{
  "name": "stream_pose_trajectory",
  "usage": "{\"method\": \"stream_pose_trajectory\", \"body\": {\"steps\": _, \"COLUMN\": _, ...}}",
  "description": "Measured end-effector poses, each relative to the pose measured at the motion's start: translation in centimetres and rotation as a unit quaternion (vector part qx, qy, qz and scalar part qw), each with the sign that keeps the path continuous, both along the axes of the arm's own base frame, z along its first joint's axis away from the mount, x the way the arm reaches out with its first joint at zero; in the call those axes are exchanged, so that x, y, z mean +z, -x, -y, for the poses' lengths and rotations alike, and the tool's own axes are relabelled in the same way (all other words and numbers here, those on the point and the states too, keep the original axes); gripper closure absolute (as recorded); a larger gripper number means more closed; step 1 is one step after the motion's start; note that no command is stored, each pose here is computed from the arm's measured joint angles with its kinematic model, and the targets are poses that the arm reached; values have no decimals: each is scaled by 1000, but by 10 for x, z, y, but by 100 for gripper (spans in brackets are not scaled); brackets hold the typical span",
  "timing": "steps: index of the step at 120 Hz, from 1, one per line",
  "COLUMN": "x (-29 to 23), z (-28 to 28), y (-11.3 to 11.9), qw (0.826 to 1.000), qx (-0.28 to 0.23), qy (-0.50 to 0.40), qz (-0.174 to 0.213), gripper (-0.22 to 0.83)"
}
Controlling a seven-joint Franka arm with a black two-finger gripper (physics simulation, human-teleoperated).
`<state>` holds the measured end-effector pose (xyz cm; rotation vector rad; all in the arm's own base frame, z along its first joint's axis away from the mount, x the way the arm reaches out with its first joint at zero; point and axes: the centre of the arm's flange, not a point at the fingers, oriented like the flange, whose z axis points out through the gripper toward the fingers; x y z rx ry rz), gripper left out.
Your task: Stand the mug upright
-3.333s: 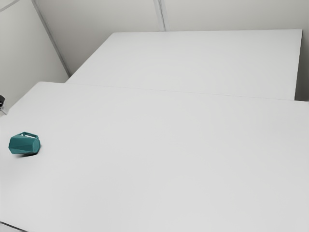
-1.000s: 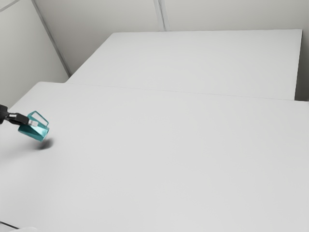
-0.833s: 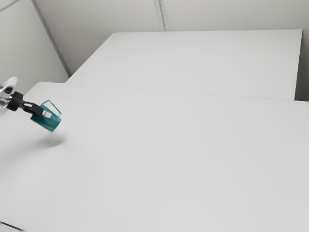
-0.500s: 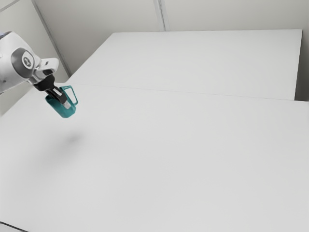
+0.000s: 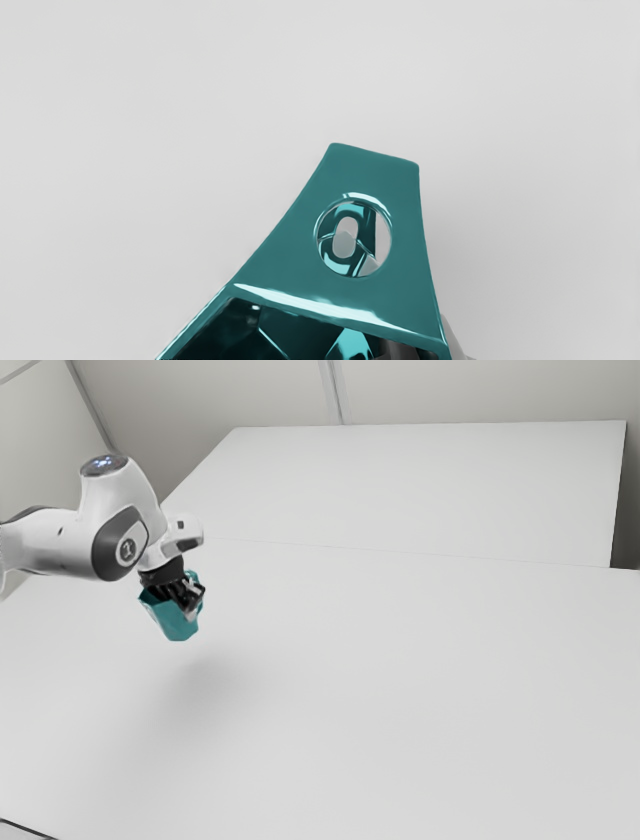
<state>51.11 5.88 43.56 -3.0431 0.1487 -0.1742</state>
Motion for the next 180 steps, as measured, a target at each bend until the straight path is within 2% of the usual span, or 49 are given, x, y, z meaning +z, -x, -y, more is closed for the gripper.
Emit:
{"method": "stream_pose_trajectory", "body": {"steps": 25, "x": -33, "z": 35, "y": 10, "qw": 996, "qx": 91, "qy": 8, "qz": -15, "gripper": 79}}
{"method": "stream_pose_trajectory", "body": {"steps": 57, "x": -71, "z": 53, "y": 5, "qw": 981, "qx": 190, "qy": 16, "qz": -28, "gripper": 79}}
{"method": "stream_pose_trajectory", "body": {"steps": 106, "x": -113, "z": 55, "y": -7, "qw": 957, "qx": 287, "qy": 20, "qz": -26, "gripper": 78}}
{"method": "stream_pose_trajectory", "body": {"steps": 126, "x": -106, "z": 60, "y": -8, "qw": 957, "qx": 290, "qy": 12, "qz": -12, "gripper": 41}}
{"method": "stream_pose_trajectory", "body": {"steps": 139, "x": -101, "z": 66, "y": -8, "qw": 956, "qx": 292, "qy": 10, "qz": -5, "gripper": 25}}
{"method": "stream_pose_trajectory", "body": {"steps": 157, "x": -89, "z": 68, "y": -7, "qw": 954, "qx": 300, "qy": 11, "qz": 5, "gripper": 12}}
{"method": "stream_pose_trajectory", "body": {"steps": 180, "x": -57, "z": 66, "y": -1, "qw": 950, "qx": 312, "qy": 11, "qz": 21, "gripper": 5}}
